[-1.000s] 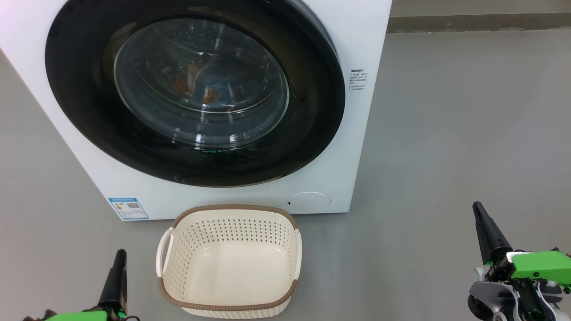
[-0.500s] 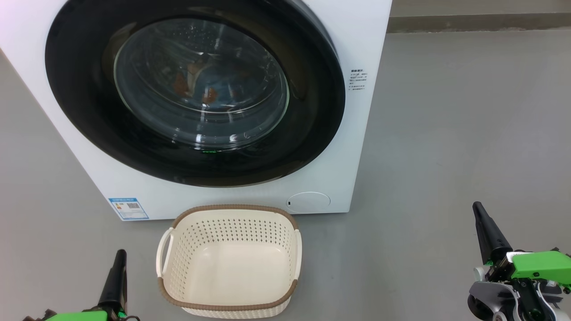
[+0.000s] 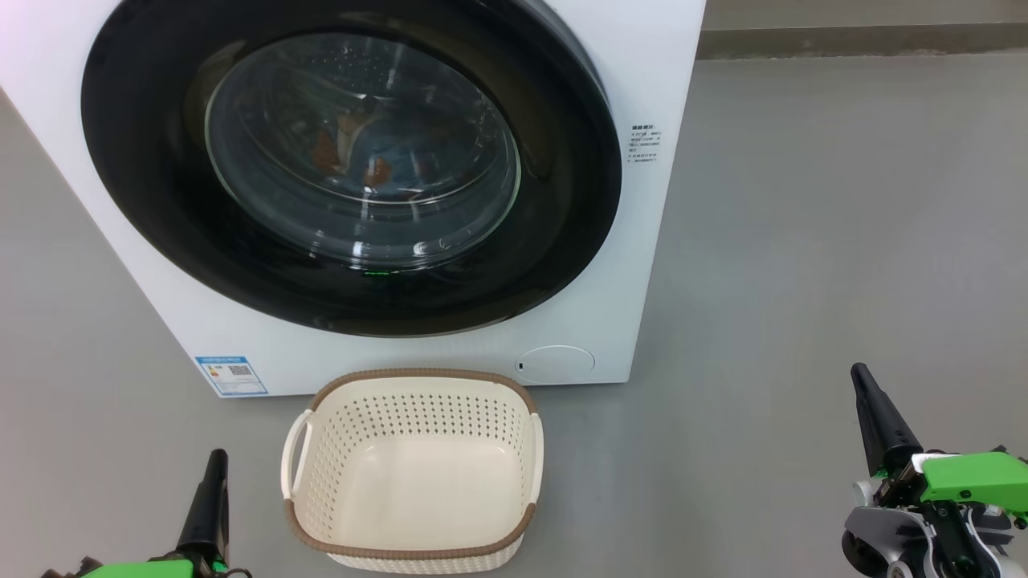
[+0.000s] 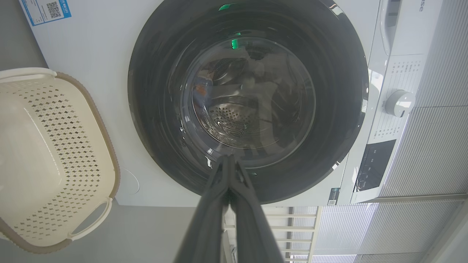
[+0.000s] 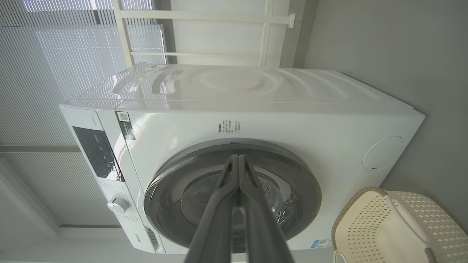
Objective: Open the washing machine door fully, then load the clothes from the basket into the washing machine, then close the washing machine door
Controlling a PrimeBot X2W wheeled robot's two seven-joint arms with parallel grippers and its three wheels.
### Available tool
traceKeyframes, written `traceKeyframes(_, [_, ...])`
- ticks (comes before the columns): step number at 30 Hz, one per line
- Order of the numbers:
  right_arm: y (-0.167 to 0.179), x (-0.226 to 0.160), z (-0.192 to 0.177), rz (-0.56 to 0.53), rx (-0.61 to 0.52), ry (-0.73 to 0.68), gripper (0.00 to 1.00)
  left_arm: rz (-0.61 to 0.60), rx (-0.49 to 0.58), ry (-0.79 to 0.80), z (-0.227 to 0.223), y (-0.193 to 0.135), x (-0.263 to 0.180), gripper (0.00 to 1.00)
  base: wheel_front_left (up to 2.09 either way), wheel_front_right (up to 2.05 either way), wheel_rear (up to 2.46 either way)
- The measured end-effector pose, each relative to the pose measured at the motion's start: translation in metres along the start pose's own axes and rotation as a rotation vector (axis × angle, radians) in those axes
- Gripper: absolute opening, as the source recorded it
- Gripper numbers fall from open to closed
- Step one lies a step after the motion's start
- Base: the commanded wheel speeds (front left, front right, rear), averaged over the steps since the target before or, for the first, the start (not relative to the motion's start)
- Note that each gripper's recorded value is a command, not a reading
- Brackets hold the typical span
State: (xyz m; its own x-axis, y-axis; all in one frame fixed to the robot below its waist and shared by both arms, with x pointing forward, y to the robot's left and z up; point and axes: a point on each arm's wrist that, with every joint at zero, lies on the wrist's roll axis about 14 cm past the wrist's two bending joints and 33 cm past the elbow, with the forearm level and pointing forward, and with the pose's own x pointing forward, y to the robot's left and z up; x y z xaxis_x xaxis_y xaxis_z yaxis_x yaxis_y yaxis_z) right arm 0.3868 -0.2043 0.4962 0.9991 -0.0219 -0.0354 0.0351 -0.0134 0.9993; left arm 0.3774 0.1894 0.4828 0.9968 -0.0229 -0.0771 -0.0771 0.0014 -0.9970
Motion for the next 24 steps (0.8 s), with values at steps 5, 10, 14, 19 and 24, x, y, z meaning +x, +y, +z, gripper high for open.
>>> traceKeyframes(5, [0.0, 0.0, 0.0, 0.0, 0.0, 0.0, 0.0, 0.0, 0.0, 0.0, -0.0001, 0.0, 0.0, 0.0, 0.0, 0.0, 0.0])
traceKeyframes(10, [0.0, 0.0, 0.0, 0.0, 0.0, 0.0, 0.0, 0.0, 0.0, 0.0, 0.0, -0.0001, 0.0, 0.0, 0.0, 0.0, 0.0])
traceKeyframes(14, [0.0, 0.0, 0.0, 0.0, 0.0, 0.0, 0.0, 0.0, 0.0, 0.0, 0.0, -0.0001, 0.0, 0.0, 0.0, 0.0, 0.0])
traceKeyframes(19, [0.0, 0.0, 0.0, 0.0, 0.0, 0.0, 0.0, 0.0, 0.0, 0.0, 0.0, 0.0, 0.0, 0.0, 0.0, 0.0, 0.0])
traceKeyframes(24, [0.0, 0.0, 0.0, 0.0, 0.0, 0.0, 0.0, 0.0, 0.0, 0.0, 0.0, 0.0, 0.0, 0.0, 0.0, 0.0, 0.0])
